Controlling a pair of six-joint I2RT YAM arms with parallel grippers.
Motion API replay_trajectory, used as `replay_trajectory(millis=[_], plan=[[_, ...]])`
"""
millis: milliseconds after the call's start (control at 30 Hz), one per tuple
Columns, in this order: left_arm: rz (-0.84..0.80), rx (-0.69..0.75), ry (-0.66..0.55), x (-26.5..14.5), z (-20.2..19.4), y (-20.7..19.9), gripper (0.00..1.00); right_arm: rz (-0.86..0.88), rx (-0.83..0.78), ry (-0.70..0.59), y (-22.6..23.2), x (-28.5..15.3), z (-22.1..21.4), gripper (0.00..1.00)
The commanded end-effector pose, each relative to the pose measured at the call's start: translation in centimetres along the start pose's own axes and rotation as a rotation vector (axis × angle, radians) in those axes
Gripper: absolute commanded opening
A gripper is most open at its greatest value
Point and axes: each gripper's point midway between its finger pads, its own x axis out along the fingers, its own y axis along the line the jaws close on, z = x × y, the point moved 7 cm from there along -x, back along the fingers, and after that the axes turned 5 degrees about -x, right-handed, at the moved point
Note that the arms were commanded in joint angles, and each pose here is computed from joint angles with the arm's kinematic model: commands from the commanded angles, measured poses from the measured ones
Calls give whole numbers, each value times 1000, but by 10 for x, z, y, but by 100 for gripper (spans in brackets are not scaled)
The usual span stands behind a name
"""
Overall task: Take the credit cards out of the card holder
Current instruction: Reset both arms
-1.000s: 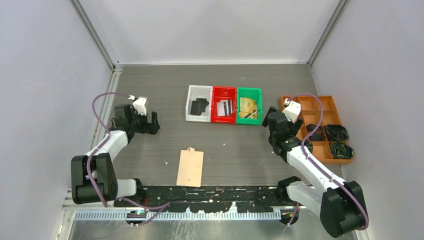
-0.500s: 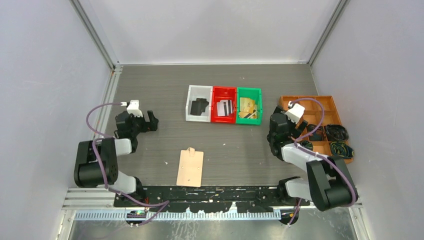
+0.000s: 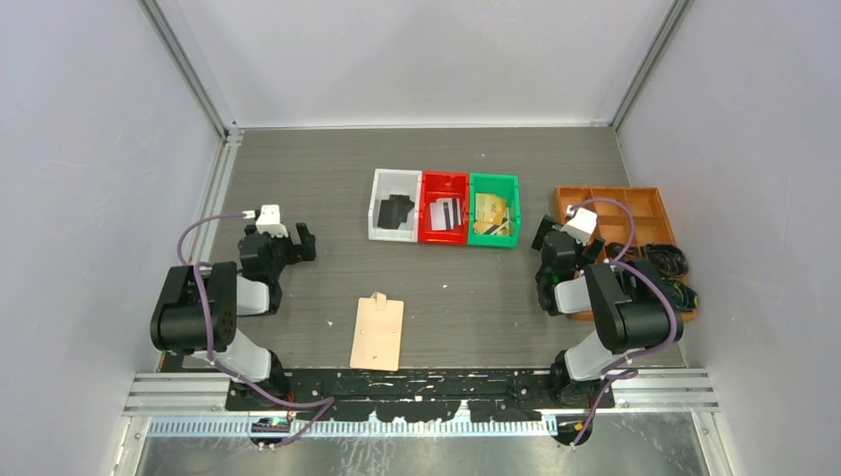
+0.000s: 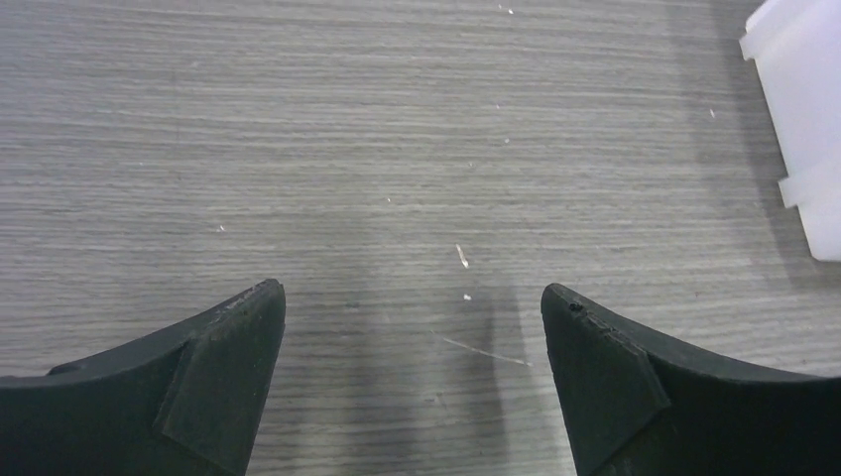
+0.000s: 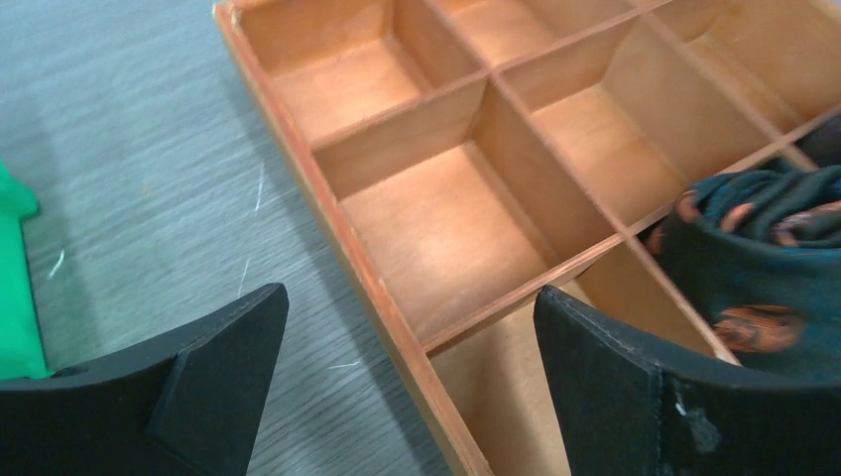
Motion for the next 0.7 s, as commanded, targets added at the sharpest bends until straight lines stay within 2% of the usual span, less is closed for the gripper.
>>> replay_trajectory(millis=[0,667], plan=[[64,46,-89,12,28,-2,100,155,54,-36,17,17,20,99],[21,84,-70,15,29,-9,100,157,81,-31,13,21,21,99]])
